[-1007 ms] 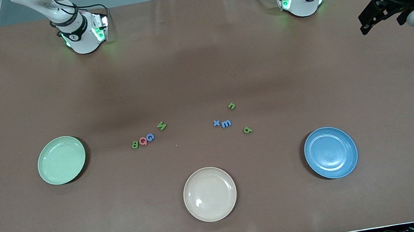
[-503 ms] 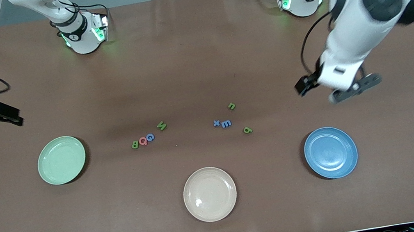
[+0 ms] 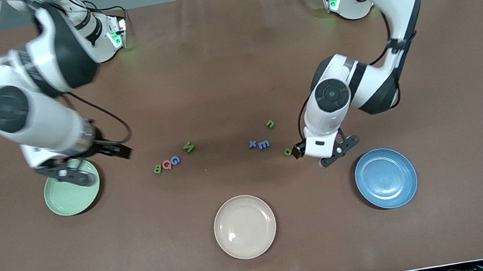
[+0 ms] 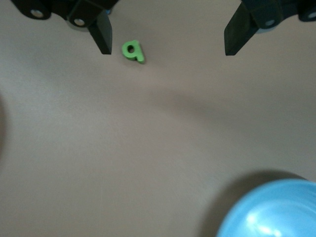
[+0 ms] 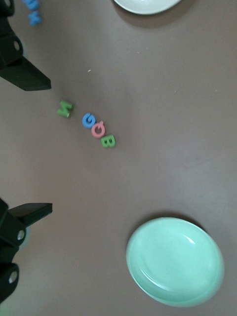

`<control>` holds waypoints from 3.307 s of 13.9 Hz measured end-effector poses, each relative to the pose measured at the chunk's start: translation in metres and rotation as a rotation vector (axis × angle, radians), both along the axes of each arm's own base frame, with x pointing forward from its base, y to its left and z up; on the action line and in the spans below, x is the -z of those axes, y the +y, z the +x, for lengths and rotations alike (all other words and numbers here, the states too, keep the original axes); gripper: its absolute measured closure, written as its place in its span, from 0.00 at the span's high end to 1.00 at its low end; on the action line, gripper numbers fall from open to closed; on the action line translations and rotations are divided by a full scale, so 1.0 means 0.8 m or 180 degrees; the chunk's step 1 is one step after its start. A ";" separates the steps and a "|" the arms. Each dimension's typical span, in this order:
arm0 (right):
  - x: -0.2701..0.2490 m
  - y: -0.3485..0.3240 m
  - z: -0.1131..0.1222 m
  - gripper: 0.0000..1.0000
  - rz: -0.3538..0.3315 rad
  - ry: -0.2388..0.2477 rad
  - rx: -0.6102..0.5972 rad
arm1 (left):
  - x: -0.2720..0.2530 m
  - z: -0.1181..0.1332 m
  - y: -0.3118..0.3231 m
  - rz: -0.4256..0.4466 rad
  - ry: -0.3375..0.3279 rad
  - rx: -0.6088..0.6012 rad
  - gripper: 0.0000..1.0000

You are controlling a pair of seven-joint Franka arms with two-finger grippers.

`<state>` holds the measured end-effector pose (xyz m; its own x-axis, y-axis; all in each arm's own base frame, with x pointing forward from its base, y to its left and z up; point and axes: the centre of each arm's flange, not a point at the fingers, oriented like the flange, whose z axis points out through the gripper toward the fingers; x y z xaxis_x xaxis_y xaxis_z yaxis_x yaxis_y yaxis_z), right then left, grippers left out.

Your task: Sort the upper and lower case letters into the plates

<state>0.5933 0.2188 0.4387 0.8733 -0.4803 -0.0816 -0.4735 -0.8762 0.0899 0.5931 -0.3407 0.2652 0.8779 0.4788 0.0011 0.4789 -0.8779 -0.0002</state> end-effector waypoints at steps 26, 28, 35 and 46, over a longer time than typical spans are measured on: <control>0.323 0.123 -0.092 0.68 0.0170 -0.0098 0.0614 | 0.009 0.089 0.113 0.0122 -0.0055 -0.0319 0.27; 0.323 0.126 -0.092 0.61 0.0171 -0.0099 0.0604 | 0.007 0.108 0.177 0.0143 -0.0034 -0.0234 0.27; 0.323 0.134 -0.096 0.33 0.0172 -0.0100 0.0568 | 0.048 0.118 0.265 0.0444 0.0041 -0.0004 0.54; 0.160 -0.158 0.000 0.33 0.0207 0.0217 -0.0479 | 0.072 -0.034 -0.092 0.0106 -0.0044 -0.0080 1.00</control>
<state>0.5931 0.0927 0.3106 0.9263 -0.3363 -0.1698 -0.3313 -0.9417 0.0581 0.5655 -0.4142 0.2077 0.8654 0.5003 0.0295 0.5009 -0.8652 -0.0225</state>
